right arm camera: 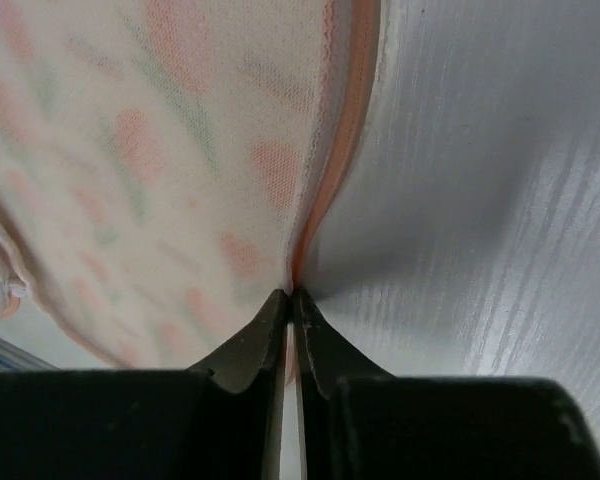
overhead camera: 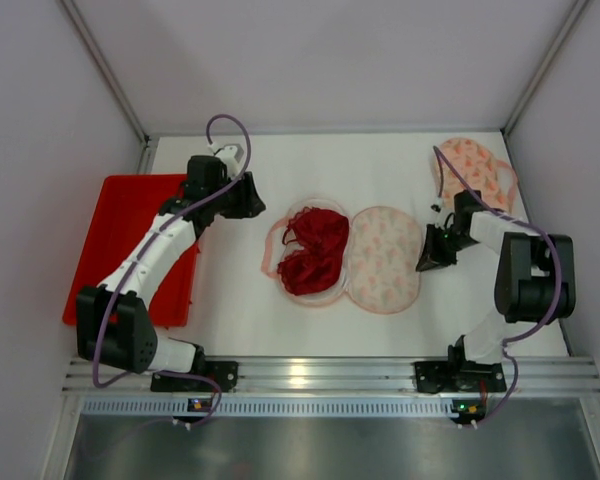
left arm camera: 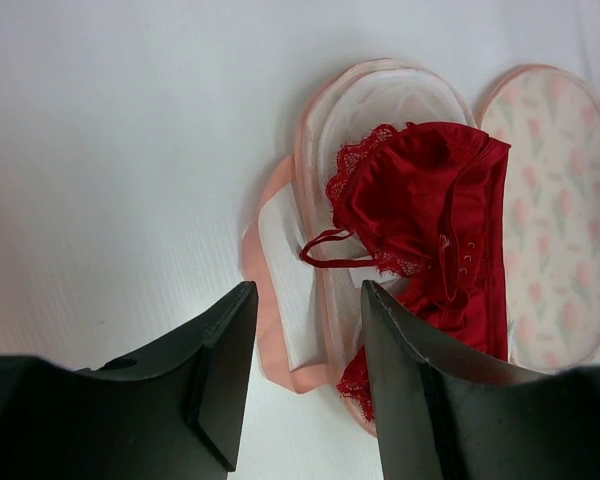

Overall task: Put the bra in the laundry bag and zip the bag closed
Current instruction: Adjust the bra in the laundry bag.

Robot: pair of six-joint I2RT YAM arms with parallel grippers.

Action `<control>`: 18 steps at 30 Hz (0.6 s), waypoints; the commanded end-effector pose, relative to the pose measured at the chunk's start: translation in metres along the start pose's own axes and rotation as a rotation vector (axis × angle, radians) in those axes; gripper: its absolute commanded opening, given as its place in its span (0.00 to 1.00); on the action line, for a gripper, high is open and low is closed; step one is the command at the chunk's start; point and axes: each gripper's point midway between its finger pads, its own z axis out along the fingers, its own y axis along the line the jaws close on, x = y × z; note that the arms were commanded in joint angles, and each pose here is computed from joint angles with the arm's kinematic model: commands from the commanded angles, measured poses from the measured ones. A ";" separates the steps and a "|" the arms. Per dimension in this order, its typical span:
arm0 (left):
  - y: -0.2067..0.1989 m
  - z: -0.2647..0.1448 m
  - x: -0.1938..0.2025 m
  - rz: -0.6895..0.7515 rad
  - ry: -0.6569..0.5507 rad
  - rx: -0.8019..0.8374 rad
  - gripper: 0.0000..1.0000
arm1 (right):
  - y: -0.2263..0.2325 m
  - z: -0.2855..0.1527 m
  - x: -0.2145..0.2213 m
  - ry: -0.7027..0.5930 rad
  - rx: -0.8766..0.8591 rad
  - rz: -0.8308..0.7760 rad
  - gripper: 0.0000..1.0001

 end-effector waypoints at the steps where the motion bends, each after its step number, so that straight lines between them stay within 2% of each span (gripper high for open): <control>1: 0.000 -0.011 -0.013 0.037 -0.051 -0.007 0.52 | 0.002 0.002 -0.020 -0.030 0.004 -0.064 0.04; 2: 0.001 -0.011 -0.011 0.038 -0.046 -0.012 0.52 | 0.004 -0.003 -0.022 -0.027 0.002 -0.069 0.00; 6: -0.006 -0.017 0.000 0.075 -0.010 0.041 0.52 | 0.017 -0.035 -0.039 -0.104 -0.017 -0.142 0.00; 9: -0.040 -0.029 0.016 0.174 0.026 0.256 0.50 | 0.032 -0.055 -0.044 -0.145 -0.051 -0.166 0.00; 13: -0.067 -0.035 0.057 0.513 0.151 0.341 0.51 | 0.047 -0.057 -0.036 -0.127 -0.124 -0.148 0.00; 15: -0.099 -0.035 0.084 0.669 0.210 0.399 0.50 | 0.048 -0.053 -0.032 -0.112 -0.138 -0.140 0.00; 18: -0.122 -0.032 0.110 0.715 0.286 0.456 0.50 | 0.047 -0.048 -0.024 -0.097 -0.144 -0.128 0.00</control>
